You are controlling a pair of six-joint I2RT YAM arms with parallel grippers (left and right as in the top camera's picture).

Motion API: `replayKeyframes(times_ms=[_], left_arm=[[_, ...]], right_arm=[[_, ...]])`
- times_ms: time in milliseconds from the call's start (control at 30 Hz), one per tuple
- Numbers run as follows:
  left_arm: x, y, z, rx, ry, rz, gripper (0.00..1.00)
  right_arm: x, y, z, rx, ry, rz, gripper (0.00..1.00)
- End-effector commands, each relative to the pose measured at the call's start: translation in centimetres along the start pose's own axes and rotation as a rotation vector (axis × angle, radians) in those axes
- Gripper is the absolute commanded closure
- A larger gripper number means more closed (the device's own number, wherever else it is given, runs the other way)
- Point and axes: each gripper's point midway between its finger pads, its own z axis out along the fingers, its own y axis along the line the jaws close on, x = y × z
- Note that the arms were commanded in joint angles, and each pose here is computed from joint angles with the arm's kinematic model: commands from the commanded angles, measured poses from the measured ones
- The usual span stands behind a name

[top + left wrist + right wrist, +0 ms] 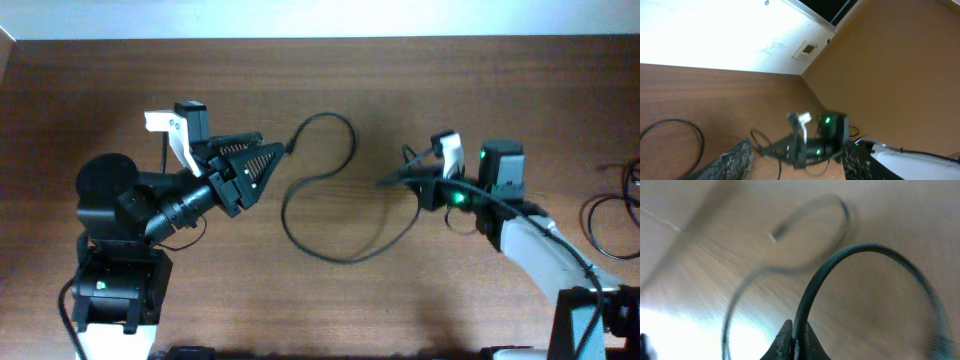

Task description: Untangle cables

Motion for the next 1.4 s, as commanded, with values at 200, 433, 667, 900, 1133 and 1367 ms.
replayKeyframes(times_ms=[200,433,667,900,1133,1367], left_arm=[[-0.5,-0.7,-0.2,0.007,-0.012,0.006,0.39],[-0.2,-0.5,-0.2,0.001,0.0,-0.007,0.37],[-0.2,-0.5,-0.2,0.0,-0.001,-0.007,0.37],[0.3,0.8,0.6,-0.017,0.027,-0.041,0.36],[7.2,0.6,9.6,0.293,0.29,0.147,0.32],[12.0,1.2,14.0,0.348,0.347,0.401,0.26]], right_arm=[[-21.6,9.6,-6.5,-0.154,-0.326,-0.293,0.96],[-30.9,7.2,-19.2,0.038,-0.564,-0.297,0.95],[-29.1,-2.5,-34.9,0.337,-0.695,-0.166,0.96],[-26.0,-5.5,-43.3,0.496,-0.764,-0.11,0.96],[-27.2,-3.4,-39.4,0.324,-0.729,-0.05,0.96],[-30.3,3.3,-29.2,0.03,-0.619,-0.083,0.96]])
